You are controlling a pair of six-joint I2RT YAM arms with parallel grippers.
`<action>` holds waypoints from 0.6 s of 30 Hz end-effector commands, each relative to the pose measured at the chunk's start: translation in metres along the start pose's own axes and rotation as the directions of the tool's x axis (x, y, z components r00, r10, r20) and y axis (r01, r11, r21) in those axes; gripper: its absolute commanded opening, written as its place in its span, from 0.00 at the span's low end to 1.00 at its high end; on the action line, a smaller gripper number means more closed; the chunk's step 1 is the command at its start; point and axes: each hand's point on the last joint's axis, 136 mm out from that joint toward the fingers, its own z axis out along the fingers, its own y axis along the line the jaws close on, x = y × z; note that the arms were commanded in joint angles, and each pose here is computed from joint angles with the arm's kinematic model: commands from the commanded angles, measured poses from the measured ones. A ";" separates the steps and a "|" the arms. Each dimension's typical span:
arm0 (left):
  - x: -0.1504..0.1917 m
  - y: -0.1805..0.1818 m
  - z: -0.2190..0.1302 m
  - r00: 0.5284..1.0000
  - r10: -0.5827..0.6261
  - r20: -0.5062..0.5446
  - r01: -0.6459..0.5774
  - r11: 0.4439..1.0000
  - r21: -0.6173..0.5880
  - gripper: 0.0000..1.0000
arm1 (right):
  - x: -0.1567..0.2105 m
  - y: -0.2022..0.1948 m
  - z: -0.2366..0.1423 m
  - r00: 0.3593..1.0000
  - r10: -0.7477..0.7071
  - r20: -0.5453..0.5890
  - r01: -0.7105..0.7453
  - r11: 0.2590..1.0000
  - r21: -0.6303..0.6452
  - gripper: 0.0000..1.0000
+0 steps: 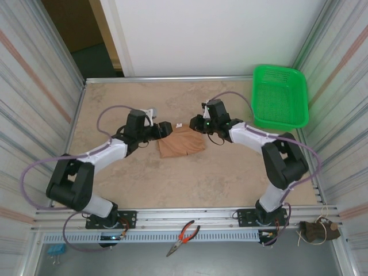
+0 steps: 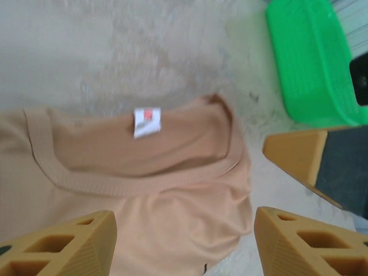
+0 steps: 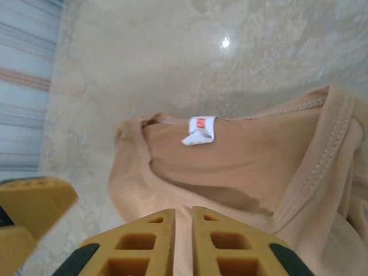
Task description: Fold the inside-out t-shirt
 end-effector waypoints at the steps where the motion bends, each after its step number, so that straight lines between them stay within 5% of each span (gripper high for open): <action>1: 0.017 0.020 0.021 0.996 -0.077 -0.044 0.077 0.997 -0.010 0.64 | 0.002 -0.027 0.023 0.994 0.105 -0.009 -0.105 0.995 0.001 0.12; 8: 0.026 0.048 0.041 0.989 -0.125 -0.082 0.120 0.991 -0.055 0.63 | 0.010 -0.058 0.033 0.985 0.167 -0.049 -0.166 0.986 0.023 0.11; 14: -0.015 0.003 -0.003 0.999 -0.047 0.002 0.047 0.999 -0.009 0.68 | -0.006 -0.020 -0.018 0.999 0.044 0.007 -0.044 0.999 0.008 0.12; 18: -0.023 0.015 -0.021 1.000 -0.022 -0.013 0.021 0.996 -0.091 0.72 | -0.001 -0.007 -0.029 1.000 -0.001 -0.008 0.001 1.000 0.022 0.14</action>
